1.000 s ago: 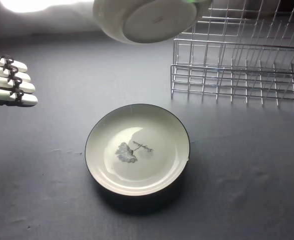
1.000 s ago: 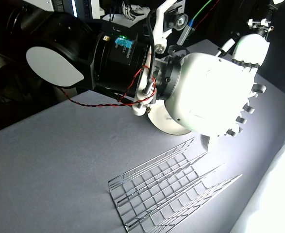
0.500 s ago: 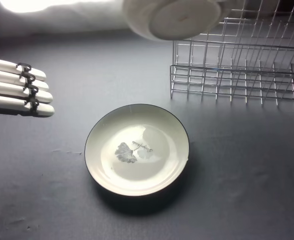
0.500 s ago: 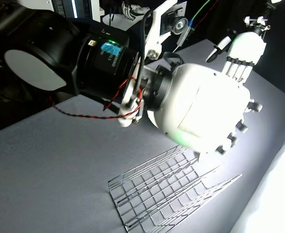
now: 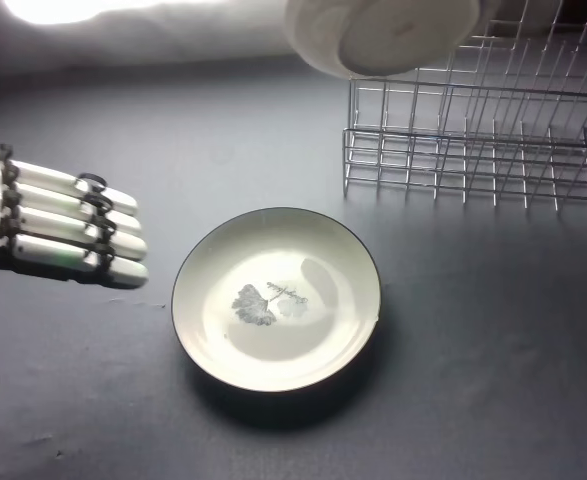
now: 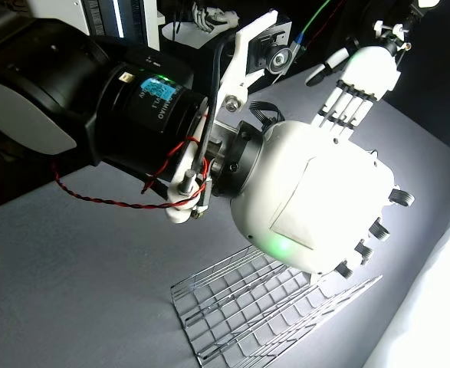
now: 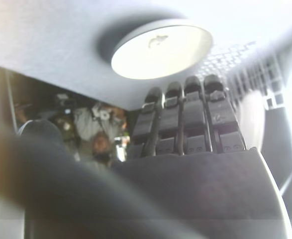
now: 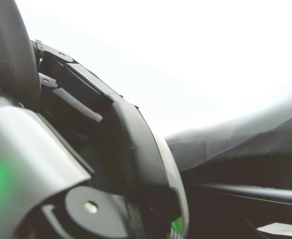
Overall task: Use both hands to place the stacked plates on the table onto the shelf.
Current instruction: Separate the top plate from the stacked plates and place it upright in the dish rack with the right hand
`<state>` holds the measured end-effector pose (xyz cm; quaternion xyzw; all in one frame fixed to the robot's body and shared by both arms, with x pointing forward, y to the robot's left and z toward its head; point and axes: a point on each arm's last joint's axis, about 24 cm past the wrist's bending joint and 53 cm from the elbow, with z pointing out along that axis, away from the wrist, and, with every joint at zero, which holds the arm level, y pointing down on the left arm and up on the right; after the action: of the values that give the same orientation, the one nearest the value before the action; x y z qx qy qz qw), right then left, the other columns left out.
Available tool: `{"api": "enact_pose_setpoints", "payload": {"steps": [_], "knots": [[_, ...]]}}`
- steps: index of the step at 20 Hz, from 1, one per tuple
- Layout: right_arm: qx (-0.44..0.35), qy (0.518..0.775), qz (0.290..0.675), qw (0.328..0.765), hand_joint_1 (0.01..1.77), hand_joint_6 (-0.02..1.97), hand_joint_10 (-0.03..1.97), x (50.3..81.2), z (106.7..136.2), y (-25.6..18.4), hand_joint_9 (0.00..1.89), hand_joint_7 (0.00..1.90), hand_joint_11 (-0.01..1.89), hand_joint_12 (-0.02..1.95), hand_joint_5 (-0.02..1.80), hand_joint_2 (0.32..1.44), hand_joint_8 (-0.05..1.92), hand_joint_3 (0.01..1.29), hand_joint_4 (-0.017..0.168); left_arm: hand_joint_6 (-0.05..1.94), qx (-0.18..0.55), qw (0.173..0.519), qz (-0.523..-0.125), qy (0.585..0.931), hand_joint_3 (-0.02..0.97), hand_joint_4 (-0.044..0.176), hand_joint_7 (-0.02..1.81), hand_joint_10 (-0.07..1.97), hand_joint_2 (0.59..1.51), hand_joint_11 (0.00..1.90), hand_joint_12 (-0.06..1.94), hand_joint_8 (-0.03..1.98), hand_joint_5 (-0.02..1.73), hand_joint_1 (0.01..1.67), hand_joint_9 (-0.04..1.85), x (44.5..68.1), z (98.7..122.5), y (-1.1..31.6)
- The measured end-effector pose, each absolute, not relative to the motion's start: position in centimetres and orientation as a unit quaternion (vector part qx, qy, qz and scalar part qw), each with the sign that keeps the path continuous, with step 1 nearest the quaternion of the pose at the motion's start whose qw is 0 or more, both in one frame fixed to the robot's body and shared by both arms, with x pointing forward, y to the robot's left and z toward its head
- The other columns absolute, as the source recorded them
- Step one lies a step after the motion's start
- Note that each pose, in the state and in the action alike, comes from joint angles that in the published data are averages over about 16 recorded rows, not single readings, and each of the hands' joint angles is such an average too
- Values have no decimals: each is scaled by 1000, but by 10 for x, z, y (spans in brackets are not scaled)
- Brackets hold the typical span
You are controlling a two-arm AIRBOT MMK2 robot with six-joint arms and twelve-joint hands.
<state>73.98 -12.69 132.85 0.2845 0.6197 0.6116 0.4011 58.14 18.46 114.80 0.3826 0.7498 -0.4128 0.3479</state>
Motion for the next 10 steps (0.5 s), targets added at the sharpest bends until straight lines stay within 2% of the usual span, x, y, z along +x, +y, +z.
{"api": "enact_pose_setpoints", "payload": {"steps": [4, 10], "knots": [[273, 629, 594, 422, 1397, 962, 1107, 741, 1325, -138, 941, 1055, 710, 1152, 934, 1026, 801, 15, -8, 19, 398, 329, -427, 742, 3, -1, 20, 5, 1153, 15, -3, 9, 21, 14, 18, 571, 1142, 171], [253, 646, 557, 456, 1386, 965, 1122, 744, 1316, -157, 944, 1065, 701, 1151, 929, 1027, 799, 15, -8, 20, 427, 318, -427, 730, 3, -1, 20, 5, 1152, 15, -2, 8, 21, 14, 19, 566, 1130, 152]]}}
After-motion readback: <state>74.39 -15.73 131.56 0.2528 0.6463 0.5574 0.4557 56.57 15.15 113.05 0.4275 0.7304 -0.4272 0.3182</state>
